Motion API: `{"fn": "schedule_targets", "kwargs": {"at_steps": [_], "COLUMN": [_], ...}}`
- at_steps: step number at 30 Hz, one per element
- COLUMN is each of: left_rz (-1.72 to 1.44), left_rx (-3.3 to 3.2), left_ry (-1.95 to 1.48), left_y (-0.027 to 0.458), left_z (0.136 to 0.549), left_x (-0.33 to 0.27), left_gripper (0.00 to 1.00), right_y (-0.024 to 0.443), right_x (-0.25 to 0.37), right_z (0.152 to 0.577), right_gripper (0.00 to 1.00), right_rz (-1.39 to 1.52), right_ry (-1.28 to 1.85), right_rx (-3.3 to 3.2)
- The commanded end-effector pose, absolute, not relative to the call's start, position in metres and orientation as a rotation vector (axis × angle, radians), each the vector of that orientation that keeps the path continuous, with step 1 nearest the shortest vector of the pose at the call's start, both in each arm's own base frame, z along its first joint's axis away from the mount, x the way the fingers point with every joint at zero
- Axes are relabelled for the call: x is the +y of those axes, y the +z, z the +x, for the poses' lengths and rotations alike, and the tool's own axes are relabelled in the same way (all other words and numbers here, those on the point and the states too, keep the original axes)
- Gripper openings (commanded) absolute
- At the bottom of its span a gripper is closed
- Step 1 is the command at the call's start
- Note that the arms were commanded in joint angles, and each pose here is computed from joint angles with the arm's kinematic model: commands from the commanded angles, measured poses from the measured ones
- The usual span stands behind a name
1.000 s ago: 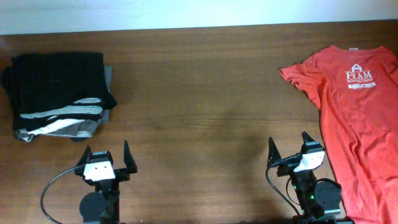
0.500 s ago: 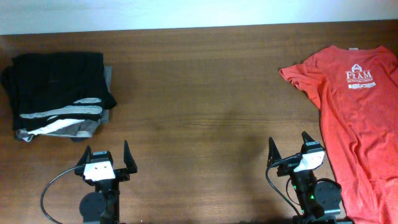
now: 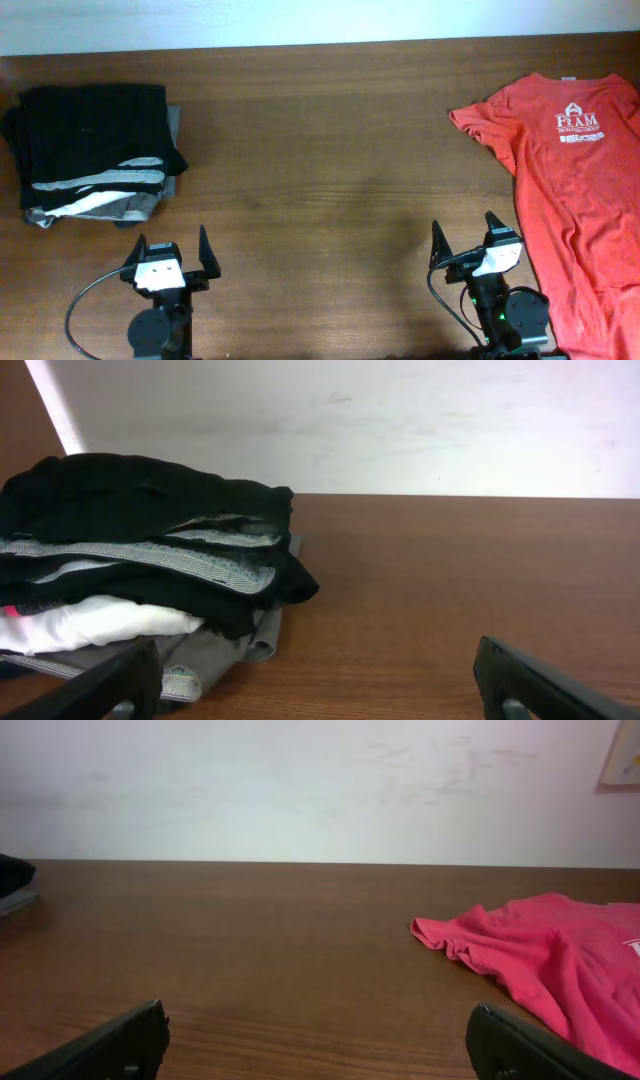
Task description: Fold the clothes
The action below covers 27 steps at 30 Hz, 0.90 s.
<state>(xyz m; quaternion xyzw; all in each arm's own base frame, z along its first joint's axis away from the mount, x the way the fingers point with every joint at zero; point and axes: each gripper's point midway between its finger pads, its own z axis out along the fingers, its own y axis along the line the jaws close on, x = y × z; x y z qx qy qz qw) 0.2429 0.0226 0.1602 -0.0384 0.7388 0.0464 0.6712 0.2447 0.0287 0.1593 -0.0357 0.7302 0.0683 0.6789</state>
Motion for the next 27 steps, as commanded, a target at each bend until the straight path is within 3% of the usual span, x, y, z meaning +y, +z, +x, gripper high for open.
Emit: {"fn": "schedule_targets", "kwargs": {"at_steps": [1,27], "left_rz": [-0.083,-0.083], "left_rx": [1.667,1.667], "left_ry": [0.126,0.126], "left_y": [0.1576,0.1576], "left_z": [0.2427,0.2427], "left_x": [0.0249,0.0250], "left_gripper": [0.99,0.99], "right_y": [0.1574,0.1582], "right_x": [0.0311,0.0314], "right_z": [0.2441,0.2442], "right_gripper": [0.99,0.99], "right_rz": [-0.093,-0.086], "right_ry": [0.166,0.176], "right_rx": [1.642,1.640]}}
